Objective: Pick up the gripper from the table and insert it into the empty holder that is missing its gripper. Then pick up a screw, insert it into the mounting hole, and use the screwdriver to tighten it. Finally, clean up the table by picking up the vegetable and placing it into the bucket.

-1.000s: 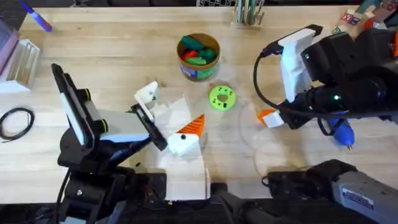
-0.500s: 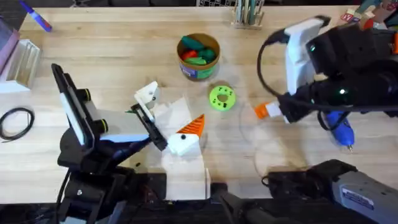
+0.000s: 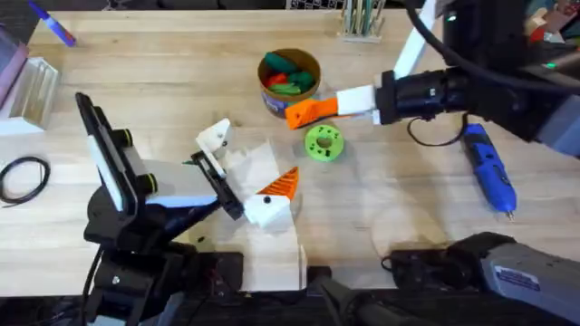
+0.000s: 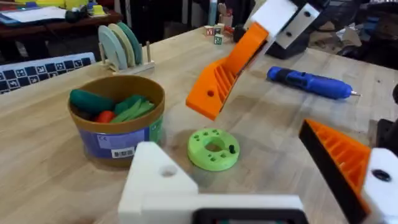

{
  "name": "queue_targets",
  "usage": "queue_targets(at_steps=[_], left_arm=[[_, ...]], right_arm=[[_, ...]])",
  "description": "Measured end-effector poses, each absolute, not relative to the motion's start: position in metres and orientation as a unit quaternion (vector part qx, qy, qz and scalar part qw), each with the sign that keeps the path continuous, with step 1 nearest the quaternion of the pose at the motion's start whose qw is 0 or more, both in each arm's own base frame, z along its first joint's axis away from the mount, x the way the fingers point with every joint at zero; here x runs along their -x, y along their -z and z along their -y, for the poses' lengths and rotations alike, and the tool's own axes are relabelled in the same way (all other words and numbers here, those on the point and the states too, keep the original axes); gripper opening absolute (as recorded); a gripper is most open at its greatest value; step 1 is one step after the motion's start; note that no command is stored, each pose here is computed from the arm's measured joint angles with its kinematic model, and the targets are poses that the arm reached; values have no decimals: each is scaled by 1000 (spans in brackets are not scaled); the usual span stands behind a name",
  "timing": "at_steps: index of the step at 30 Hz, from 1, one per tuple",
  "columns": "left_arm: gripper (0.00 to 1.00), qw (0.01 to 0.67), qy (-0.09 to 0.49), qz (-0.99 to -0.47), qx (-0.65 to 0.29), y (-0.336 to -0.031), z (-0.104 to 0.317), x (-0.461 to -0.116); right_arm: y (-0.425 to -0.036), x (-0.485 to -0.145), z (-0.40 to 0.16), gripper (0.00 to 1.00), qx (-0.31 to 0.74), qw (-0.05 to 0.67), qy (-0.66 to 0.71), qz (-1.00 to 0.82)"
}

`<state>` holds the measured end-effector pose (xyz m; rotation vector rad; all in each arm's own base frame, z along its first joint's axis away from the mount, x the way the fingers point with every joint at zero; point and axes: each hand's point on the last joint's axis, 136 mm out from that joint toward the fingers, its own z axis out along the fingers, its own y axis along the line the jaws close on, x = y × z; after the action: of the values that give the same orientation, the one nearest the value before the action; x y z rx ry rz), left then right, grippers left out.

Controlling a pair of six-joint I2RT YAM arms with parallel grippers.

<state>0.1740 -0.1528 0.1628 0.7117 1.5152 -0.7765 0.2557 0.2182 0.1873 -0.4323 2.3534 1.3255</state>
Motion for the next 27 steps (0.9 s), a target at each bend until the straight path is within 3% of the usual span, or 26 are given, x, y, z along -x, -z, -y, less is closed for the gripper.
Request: queue_targets(at_steps=[16,27], left_arm=[[986,568,393,-637,-342,-162,166,-152],[986,564,399,-638,-342,-162,167,-150]], right_arm=[[-176,-224,-260,9,120,-33,-632,-765],[-180,-211,-286,9,165,-54,-650,-740]])
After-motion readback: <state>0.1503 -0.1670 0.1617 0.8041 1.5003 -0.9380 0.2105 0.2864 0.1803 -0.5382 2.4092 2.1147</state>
